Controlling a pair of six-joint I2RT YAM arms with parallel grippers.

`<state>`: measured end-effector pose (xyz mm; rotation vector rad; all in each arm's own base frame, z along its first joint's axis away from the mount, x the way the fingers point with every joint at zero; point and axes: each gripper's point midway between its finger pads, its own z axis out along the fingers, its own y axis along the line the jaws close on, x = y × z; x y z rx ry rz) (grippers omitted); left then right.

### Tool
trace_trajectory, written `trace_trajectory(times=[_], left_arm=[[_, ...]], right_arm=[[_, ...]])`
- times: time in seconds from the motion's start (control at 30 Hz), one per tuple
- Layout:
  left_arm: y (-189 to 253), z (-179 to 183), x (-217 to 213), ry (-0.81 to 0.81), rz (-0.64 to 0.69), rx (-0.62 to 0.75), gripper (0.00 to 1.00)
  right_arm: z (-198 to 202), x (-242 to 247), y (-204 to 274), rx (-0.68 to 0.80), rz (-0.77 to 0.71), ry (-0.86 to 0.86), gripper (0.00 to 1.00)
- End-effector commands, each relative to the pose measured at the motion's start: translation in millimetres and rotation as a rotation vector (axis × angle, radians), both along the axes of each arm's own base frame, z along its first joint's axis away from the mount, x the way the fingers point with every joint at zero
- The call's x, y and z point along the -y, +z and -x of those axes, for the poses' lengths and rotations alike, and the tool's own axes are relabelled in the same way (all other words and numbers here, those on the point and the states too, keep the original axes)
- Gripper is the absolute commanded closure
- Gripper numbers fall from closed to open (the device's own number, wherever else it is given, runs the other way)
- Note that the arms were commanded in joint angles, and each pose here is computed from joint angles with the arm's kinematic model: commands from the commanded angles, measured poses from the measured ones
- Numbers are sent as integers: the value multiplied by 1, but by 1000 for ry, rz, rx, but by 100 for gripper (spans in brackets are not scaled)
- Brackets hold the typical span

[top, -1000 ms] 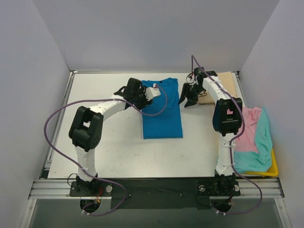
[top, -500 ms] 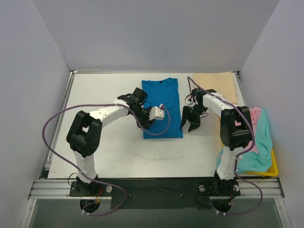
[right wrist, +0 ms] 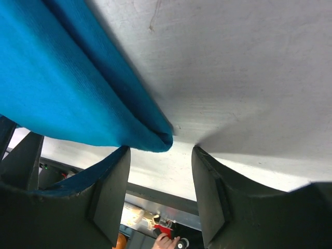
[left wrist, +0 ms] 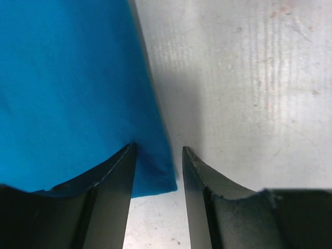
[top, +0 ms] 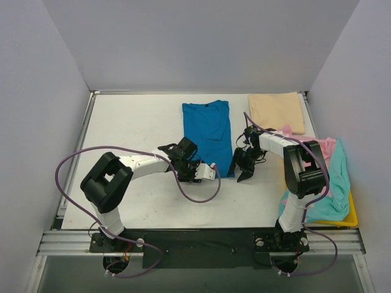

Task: Fold and stack the t-shirts
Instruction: Grab one side of the 2/3 rectangular tshirt with both arms

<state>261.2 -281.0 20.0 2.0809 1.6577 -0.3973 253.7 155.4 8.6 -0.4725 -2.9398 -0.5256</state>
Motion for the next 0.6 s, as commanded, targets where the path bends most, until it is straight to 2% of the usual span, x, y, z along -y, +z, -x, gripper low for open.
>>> trace_trajectory(times=[0.0,0.23,0.3,0.4,0.57], left_arm=[[-1,-20,-4,51,-23,114,51],[-3,-24,-10,63,-43,137,53],[-3,-19,-13,53,-59,122,53],[-1,-12,-22,53,-86,87,54],[3,-18,-39,82,-98,77,54]], right_arm=[[-15,11,-22,71,84,-59,54],[-29,11,-34,74,93,-90,60],[-30,14,-36,77,102,-91,67],[-28,18,-38,77,112,-93,87],[-31,21,-38,82,112,-91,100]])
